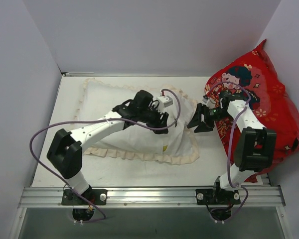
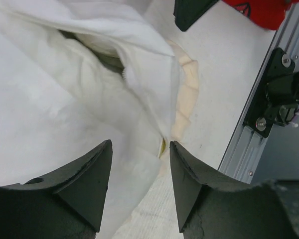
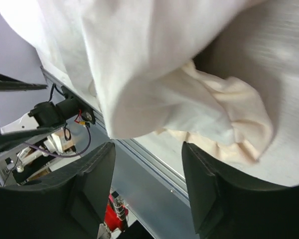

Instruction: Put the pillow into the pillowcase

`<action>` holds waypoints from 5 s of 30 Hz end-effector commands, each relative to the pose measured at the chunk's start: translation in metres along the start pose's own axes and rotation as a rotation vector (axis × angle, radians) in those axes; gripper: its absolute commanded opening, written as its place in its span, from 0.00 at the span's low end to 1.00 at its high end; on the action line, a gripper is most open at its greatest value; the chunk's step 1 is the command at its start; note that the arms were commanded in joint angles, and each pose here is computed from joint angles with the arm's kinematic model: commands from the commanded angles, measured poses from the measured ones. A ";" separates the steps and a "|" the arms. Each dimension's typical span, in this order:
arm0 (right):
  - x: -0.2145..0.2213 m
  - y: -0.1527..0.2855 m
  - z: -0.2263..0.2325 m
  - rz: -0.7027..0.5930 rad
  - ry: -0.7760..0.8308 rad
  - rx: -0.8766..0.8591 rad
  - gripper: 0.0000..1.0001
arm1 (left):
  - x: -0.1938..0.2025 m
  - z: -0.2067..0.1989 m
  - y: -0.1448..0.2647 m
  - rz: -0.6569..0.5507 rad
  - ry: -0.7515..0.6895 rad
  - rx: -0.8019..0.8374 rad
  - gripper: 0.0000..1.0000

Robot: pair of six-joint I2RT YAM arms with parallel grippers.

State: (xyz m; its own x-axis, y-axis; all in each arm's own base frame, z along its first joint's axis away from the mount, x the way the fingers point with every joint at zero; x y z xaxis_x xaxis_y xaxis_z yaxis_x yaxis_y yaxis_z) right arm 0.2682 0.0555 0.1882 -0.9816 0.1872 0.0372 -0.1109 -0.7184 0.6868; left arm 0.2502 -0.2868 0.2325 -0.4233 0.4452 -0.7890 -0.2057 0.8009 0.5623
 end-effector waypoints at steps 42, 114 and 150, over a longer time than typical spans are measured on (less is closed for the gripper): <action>0.007 -0.060 -0.073 0.267 -0.071 0.357 0.00 | 0.063 0.026 0.023 0.151 0.208 -0.147 0.00; 0.026 -0.118 -0.041 0.263 0.026 0.201 0.67 | 0.317 0.200 0.280 0.453 0.446 -0.636 0.36; 0.103 0.197 0.161 -0.860 0.722 0.050 0.00 | -0.008 0.004 0.449 -0.498 -0.227 -1.051 0.00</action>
State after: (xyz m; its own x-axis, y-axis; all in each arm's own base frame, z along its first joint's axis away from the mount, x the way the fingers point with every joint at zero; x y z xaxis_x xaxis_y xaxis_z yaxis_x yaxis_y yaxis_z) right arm 0.1984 0.0512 0.4266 -0.5678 0.1596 -0.8076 -0.7038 -0.6030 0.3756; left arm 0.1933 0.0994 0.4416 -0.1657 0.1658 -0.9721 -0.9632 0.1843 0.1956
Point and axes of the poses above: each gripper's point midway between its finger pads, its own y axis back along the fingers, its own z axis along the line the jaws close on, x = y × z, the point moved 9 cm from there along y, back along the fingers, and after that the axes turned 10 degrees about -y, right-handed, at the moved point
